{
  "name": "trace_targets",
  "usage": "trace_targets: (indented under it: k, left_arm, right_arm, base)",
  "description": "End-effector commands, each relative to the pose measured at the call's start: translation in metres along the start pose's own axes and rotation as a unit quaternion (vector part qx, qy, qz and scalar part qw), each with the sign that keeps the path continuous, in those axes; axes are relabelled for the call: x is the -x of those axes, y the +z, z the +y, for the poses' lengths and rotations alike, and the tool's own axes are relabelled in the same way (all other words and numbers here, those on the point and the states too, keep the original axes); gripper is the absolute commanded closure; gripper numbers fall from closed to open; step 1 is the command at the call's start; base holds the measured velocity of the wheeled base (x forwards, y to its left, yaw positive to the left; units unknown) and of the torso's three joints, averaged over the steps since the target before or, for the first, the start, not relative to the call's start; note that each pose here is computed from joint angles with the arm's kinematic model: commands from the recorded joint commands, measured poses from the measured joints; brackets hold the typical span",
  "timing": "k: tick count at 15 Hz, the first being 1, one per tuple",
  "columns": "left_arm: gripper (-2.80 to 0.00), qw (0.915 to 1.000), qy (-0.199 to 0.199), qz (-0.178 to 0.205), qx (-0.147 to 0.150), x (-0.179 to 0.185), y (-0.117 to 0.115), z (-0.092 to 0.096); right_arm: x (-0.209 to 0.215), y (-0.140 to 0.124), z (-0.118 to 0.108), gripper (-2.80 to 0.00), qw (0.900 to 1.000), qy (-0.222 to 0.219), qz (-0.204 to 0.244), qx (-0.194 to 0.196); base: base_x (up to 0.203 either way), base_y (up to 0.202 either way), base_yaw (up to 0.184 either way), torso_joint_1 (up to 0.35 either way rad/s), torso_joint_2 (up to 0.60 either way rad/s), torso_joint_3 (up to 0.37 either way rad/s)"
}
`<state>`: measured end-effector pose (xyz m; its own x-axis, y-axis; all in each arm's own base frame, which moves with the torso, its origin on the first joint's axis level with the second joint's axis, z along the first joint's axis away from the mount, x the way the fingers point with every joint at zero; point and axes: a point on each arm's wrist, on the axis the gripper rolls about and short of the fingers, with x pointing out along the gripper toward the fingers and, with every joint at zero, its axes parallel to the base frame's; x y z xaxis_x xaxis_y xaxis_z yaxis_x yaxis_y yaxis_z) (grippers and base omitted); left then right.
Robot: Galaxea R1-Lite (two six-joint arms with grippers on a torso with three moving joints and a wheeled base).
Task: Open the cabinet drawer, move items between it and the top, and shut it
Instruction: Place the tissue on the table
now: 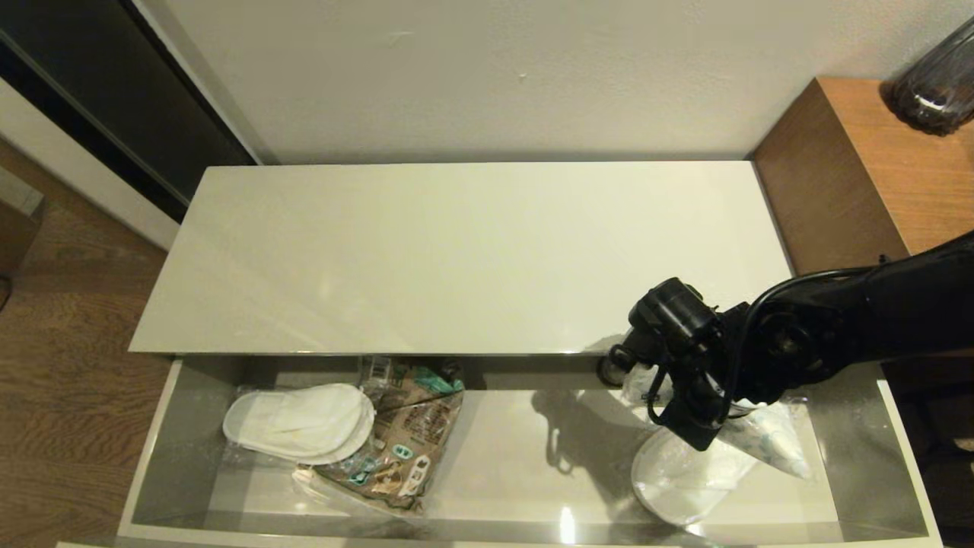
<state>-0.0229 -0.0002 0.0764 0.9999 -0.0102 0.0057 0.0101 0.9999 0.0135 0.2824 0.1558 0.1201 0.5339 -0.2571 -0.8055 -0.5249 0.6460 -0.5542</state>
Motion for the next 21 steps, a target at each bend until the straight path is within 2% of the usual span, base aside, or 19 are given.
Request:
trace_targets:
  k: [1, 3, 5, 9, 11, 12, 13, 14, 15, 17, 21]
  left_arm:
    - [0.00, 1.0000, 0.000, 0.000, 0.000, 0.000, 0.000, 0.000]
    - [0.00, 1.0000, 0.000, -0.001, 0.000, 0.000, 0.000, 0.000]
    - [0.00, 1.0000, 0.000, 0.000, 0.000, 0.000, 0.000, 0.000]
    - [0.00, 1.0000, 0.000, 0.000, 0.000, 0.000, 0.000, 0.000]
    - [0.00, 1.0000, 0.000, 0.000, 0.000, 0.000, 0.000, 0.000]
    - [0.00, 1.0000, 0.000, 0.000, 0.000, 0.000, 0.000, 0.000]
    - [0.00, 1.0000, 0.000, -0.001, 0.000, 0.000, 0.000, 0.000]
    - [0.00, 1.0000, 0.000, 0.000, 0.000, 0.000, 0.000, 0.000]
    - [0.00, 1.0000, 0.000, 0.000, 0.000, 0.000, 0.000, 0.000]
    - [0.00, 1.0000, 0.000, 0.000, 0.000, 0.000, 0.000, 0.000]
    - [0.00, 1.0000, 0.000, 0.000, 0.000, 0.000, 0.000, 0.000]
  right_arm:
    - [0.032, -0.011, -0.015, 0.00, 1.000, -0.005, -0.015, -0.012]
    - [0.057, -0.016, -0.027, 0.00, 0.999, -0.001, -0.024, -0.029]
    - [0.080, -0.011, -0.043, 0.00, 0.997, 0.002, -0.042, -0.060]
    - [0.113, 0.030, -0.081, 0.00, 0.983, -0.014, -0.093, -0.156]
    - [0.105, 0.053, -0.098, 0.00, 0.973, -0.039, -0.097, -0.206]
    - [0.088, 0.060, -0.103, 0.00, 0.969, -0.056, -0.083, -0.225]
    - [0.059, 0.064, -0.103, 0.00, 0.968, -0.072, -0.048, -0.236]
    - [0.038, 0.064, -0.104, -2.80, 0.963, -0.088, -0.021, -0.252]
    - [0.028, 0.064, -0.104, -2.80, 0.960, -0.096, -0.009, -0.264]
    - [0.027, 0.064, -0.104, -2.80, 0.959, -0.097, -0.006, -0.265]
    - [0.046, 0.054, -0.107, -2.80, 0.961, -0.092, -0.008, -0.262]
  base:
    - [0.000, 0.000, 0.000, 0.000, 0.00, 0.000]
    - [0.000, 0.000, 0.000, 0.000, 0.00, 0.000]
    - [0.000, 0.000, 0.000, 0.000, 0.00, 0.000]
    - [0.000, 0.000, 0.000, 0.000, 0.00, 0.000]
    - [0.000, 0.000, 0.000, 0.000, 0.00, 0.000]
    - [0.000, 0.000, 0.000, 0.000, 0.00, 0.000]
    - [0.000, 0.000, 0.000, 0.000, 0.00, 0.000]
    - [0.000, 0.000, 0.000, 0.000, 0.00, 0.000]
    - [0.000, 0.000, 0.000, 0.000, 0.00, 0.000]
    - [0.000, 0.000, 0.000, 0.000, 0.00, 0.000]
    - [0.000, 0.000, 0.000, 0.000, 0.00, 0.000]
